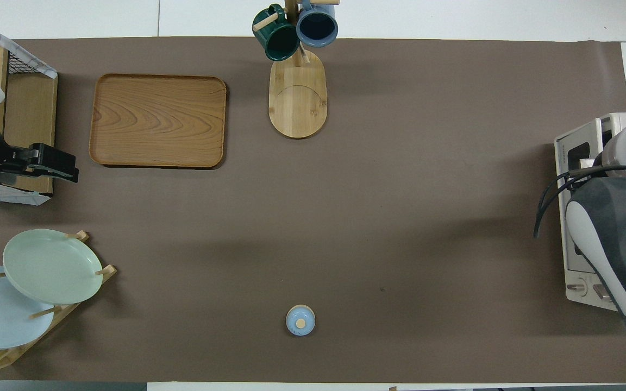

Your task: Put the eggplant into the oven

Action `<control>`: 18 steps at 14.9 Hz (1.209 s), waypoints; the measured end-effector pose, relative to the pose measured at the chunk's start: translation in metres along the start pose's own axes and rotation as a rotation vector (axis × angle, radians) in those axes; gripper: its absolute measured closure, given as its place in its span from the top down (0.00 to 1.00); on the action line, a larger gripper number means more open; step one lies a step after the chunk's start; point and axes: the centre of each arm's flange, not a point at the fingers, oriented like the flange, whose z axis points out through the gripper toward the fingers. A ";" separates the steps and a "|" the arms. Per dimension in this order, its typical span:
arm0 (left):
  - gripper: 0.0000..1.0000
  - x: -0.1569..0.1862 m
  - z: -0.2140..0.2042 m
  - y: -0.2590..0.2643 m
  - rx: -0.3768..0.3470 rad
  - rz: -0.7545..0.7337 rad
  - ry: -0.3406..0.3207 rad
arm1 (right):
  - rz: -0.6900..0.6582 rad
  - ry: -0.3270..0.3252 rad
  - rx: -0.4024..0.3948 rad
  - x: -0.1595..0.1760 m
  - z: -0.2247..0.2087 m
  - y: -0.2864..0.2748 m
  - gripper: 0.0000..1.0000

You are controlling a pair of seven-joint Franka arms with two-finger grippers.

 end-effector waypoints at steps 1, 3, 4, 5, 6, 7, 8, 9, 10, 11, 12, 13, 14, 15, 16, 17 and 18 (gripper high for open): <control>1.00 0.000 0.000 0.000 0.000 0.000 0.000 | 0.006 -0.010 0.013 -0.001 0.000 0.001 0.11; 1.00 0.000 0.000 0.000 0.000 0.000 0.000 | 0.018 -0.048 0.041 -0.008 -0.004 0.000 0.13; 1.00 0.000 0.000 0.000 0.000 0.000 0.000 | 0.019 -0.059 0.057 -0.011 -0.009 0.001 0.13; 1.00 0.000 0.000 0.000 0.000 0.000 0.000 | 0.015 -0.062 0.069 -0.014 -0.016 0.002 0.14; 1.00 0.000 0.000 0.000 0.000 0.000 0.000 | 0.013 -0.063 0.079 -0.017 -0.023 0.003 0.14; 1.00 0.000 0.000 0.000 0.000 0.000 0.000 | 0.016 -0.062 0.091 -0.019 -0.030 0.005 0.14; 1.00 0.000 0.000 0.000 0.000 0.000 0.000 | 0.021 -0.060 0.104 -0.020 -0.038 0.006 0.14; 1.00 0.000 0.000 0.000 0.000 0.000 0.000 | 0.028 -0.056 0.125 -0.021 -0.047 0.006 0.14; 1.00 0.000 0.000 0.000 0.000 0.000 0.000 | 0.035 -0.051 0.151 -0.021 -0.056 0.006 0.14; 1.00 0.000 0.000 0.000 0.000 0.000 0.000 | 0.042 -0.044 0.177 -0.021 -0.065 0.006 0.17; 1.00 0.000 0.000 0.000 0.000 0.000 0.000 | 0.047 -0.035 0.200 -0.021 -0.074 0.006 0.26; 1.00 0.000 0.000 0.000 0.000 0.000 0.000 | 0.051 -0.030 0.217 -0.021 -0.081 0.007 0.36; 1.00 0.000 0.000 0.000 0.000 0.000 0.000 | 0.053 -0.027 0.226 -0.022 -0.087 0.007 0.42; 1.00 0.000 0.000 0.000 0.000 0.000 0.000 | 0.053 -0.027 0.231 -0.023 -0.090 0.008 0.42; 1.00 0.000 0.000 0.000 0.000 0.000 0.000 | 0.053 -0.028 0.233 -0.024 -0.092 0.007 0.48; 1.00 0.000 0.000 0.000 0.000 0.000 0.000 | 0.052 -0.029 0.234 -0.025 -0.093 0.007 0.57; 1.00 0.000 0.000 0.000 0.000 0.000 0.000 | 0.050 -0.029 0.235 -0.025 -0.093 0.006 0.70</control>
